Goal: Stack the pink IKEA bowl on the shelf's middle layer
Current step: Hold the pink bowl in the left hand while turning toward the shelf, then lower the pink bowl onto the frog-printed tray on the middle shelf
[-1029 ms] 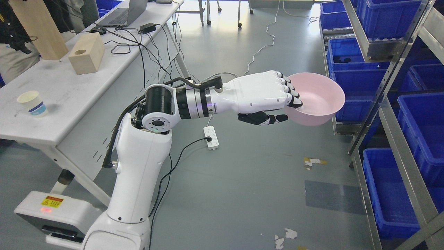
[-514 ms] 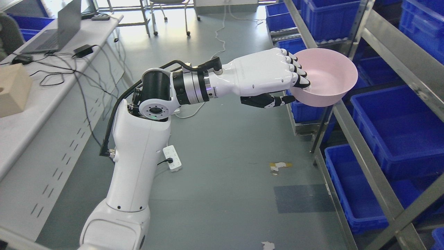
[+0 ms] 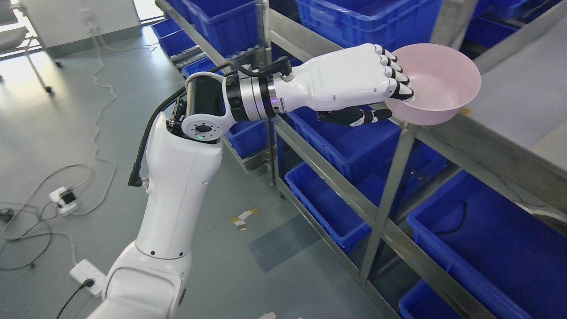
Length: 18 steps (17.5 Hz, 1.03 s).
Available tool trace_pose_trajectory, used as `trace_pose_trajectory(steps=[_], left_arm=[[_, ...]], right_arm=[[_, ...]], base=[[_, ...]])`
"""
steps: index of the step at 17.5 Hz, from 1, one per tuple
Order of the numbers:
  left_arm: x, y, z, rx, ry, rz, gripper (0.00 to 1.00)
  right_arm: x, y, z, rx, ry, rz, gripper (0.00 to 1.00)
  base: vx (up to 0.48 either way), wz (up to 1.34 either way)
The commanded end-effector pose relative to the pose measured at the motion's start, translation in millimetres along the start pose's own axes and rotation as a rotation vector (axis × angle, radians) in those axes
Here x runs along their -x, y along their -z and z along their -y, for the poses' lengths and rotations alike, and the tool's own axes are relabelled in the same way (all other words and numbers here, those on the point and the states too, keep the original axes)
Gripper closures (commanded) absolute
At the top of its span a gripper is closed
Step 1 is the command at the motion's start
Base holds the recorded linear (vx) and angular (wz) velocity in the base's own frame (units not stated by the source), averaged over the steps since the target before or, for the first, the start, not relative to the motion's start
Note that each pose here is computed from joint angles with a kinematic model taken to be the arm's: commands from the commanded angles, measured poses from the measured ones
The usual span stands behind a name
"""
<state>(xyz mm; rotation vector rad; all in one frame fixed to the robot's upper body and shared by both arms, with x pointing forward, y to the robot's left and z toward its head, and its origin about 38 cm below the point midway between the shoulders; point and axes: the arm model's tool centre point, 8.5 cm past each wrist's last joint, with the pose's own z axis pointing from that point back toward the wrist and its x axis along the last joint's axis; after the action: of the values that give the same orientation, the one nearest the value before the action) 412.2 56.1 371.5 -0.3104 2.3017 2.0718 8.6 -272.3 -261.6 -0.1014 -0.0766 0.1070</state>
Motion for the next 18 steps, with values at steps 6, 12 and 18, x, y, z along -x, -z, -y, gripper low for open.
trace_pose_trajectory(steps=[6,12,18], left_arm=[[74.5,-37.6,4.0,0.174,-0.002,-0.268,0.97],[93.5,-68.8,12.6,0.242,0.013,-0.424,0.98],[92.3,-92.7,40.9,0.260,-0.067,-0.473,0.97]], right_arm=[[-3.2,0.5,11.4,0.018,-0.001,0.014,0.00],[-3.2,0.5,11.4,0.018,-0.001,0.014,0.00],[-2.2,0.4,11.3,0.018,-0.001,0.012,0.00]], base=[[-0.048,-1.21],[-0.021,-0.93],[0.015,-0.43]])
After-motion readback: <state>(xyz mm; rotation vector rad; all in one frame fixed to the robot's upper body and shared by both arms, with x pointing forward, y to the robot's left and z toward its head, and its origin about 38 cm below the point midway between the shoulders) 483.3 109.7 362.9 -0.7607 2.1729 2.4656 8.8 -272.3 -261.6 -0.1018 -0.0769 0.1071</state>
